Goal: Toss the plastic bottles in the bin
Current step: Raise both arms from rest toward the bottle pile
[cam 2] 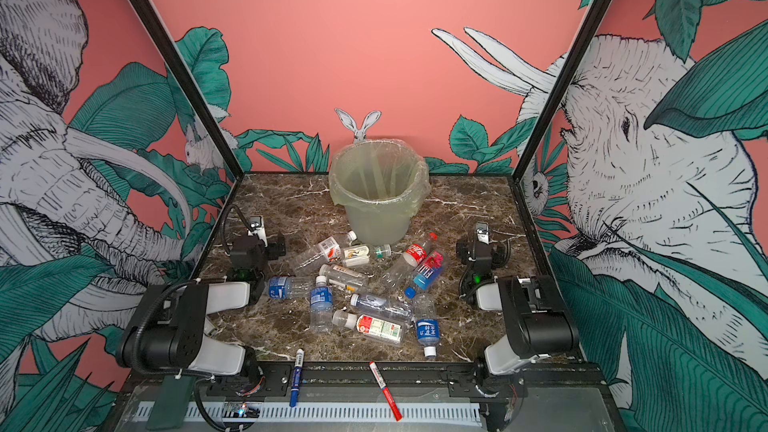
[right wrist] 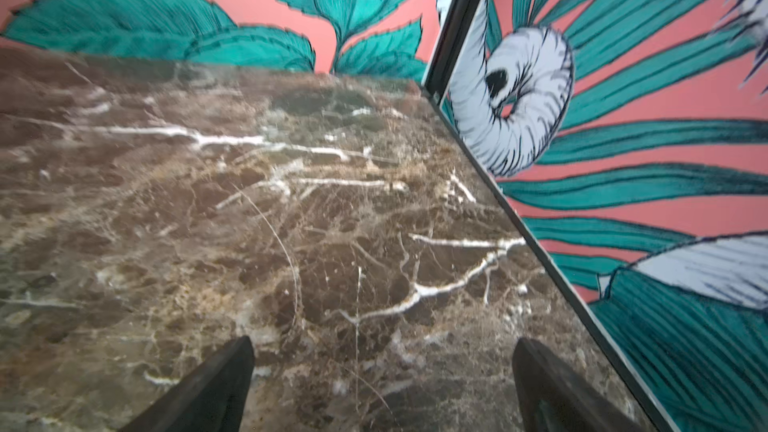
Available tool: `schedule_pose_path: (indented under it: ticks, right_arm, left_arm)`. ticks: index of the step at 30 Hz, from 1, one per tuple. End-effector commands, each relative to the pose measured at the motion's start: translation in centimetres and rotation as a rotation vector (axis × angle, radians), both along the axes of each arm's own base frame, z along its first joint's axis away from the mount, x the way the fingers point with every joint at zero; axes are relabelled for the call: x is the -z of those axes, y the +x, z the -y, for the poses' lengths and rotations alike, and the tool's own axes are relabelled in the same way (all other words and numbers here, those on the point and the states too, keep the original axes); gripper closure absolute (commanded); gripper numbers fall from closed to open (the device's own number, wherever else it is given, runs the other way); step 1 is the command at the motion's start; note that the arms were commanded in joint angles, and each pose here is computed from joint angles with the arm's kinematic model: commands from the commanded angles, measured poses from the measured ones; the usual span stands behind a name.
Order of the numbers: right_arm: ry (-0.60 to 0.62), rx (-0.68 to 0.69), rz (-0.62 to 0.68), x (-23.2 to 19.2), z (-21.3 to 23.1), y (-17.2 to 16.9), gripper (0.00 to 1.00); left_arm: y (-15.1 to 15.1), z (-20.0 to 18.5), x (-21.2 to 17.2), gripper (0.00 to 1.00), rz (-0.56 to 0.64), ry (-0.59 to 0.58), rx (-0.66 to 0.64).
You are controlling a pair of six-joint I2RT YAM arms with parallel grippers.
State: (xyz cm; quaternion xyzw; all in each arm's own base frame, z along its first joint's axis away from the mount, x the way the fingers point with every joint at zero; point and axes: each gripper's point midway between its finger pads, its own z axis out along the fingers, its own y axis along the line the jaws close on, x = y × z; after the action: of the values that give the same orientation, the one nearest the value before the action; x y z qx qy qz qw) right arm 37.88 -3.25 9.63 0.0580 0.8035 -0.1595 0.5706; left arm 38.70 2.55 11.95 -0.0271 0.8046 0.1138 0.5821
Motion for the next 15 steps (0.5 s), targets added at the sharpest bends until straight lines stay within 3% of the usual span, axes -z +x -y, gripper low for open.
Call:
schedule_pose_path:
  ticks: [1,7,9,15]
  right_arm:
    - [-0.016,0.011,0.086,-1.8,0.0,-0.5,0.01]
    - [-0.066,0.047,0.039,-4.9,-0.3,-0.3,0.01]
    - [-0.084,0.125,0.056,-6.6,0.3,-0.6,0.01]
    - [0.07,0.408,-0.107,-10.4,2.6,-3.3,0.01]
  left_arm:
    - [-1.7,-2.0,-2.2,0.0,0.051,0.0,-0.142]
    - [-4.0,0.0,-7.4,0.0,0.188,-0.052,-0.111]
    - [-4.4,0.9,-8.5,0.0,0.193,-0.099,-0.087]
    - [-5.4,4.0,-10.2,0.0,0.111,-0.308,0.045]
